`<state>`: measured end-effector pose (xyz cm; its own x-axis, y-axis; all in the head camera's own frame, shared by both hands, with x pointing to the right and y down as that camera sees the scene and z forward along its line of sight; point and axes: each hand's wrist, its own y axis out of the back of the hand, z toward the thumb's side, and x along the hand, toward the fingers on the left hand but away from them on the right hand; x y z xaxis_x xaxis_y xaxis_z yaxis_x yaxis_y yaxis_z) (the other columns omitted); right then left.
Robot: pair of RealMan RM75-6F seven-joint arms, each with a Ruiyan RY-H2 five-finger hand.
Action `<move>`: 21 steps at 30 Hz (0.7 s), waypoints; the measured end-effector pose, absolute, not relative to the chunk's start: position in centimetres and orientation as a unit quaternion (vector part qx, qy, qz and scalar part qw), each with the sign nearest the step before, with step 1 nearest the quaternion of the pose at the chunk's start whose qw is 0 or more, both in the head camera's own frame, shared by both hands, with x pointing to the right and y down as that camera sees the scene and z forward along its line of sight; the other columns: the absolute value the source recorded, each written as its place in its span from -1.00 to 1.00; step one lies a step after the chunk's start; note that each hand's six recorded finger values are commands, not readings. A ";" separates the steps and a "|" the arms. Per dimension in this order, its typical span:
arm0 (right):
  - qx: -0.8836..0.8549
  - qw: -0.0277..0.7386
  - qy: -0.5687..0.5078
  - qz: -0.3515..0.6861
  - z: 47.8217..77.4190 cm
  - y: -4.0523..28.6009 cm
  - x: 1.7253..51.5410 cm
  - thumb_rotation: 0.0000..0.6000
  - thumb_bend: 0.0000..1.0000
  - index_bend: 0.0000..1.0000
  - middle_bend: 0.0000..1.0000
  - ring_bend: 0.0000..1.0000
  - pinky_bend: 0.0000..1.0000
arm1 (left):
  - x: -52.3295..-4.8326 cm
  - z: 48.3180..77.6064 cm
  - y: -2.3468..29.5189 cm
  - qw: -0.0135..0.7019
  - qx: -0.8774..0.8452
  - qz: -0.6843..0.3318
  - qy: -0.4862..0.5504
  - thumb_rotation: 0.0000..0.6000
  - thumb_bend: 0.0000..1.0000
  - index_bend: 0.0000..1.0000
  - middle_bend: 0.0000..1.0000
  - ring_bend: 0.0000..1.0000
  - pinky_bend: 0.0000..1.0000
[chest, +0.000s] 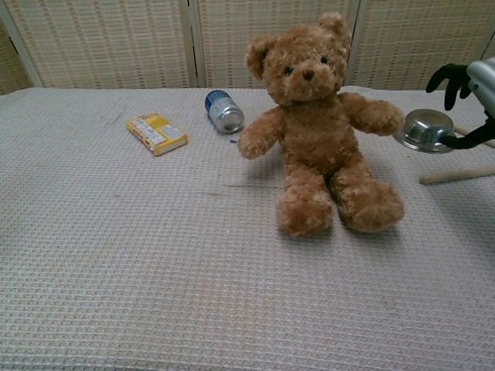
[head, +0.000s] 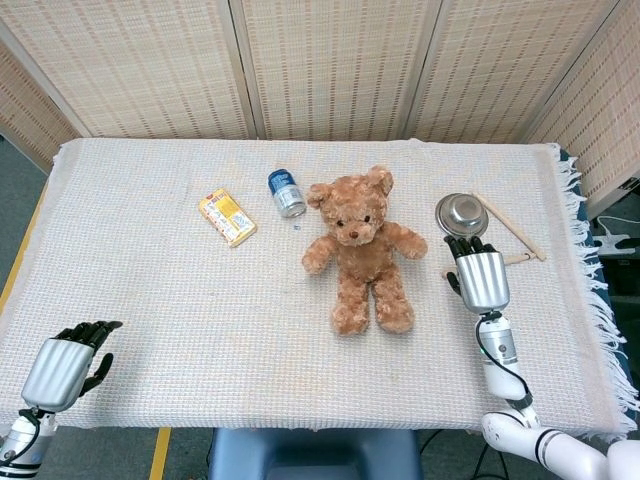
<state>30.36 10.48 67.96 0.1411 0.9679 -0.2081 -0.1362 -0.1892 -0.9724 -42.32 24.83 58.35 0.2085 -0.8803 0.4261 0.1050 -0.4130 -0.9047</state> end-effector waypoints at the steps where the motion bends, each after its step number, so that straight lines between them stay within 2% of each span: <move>1: -0.554 0.513 -0.376 0.537 68.1 10.4 30.2 1.00 -0.87 -0.35 -0.08 -0.28 0.13 | -42.3 58.4 24.8 0.448 -0.635 -0.550 0.305 1.00 -0.12 -0.46 -0.31 -0.29 0.11; 21: -0.578 0.508 -0.390 0.505 70.2 9.1 27.7 1.00 -0.87 -0.34 -0.08 -0.39 -0.01 | -42.2 58.3 24.9 0.448 -0.638 -0.547 0.304 1.00 -0.12 -0.46 -0.31 -0.29 0.11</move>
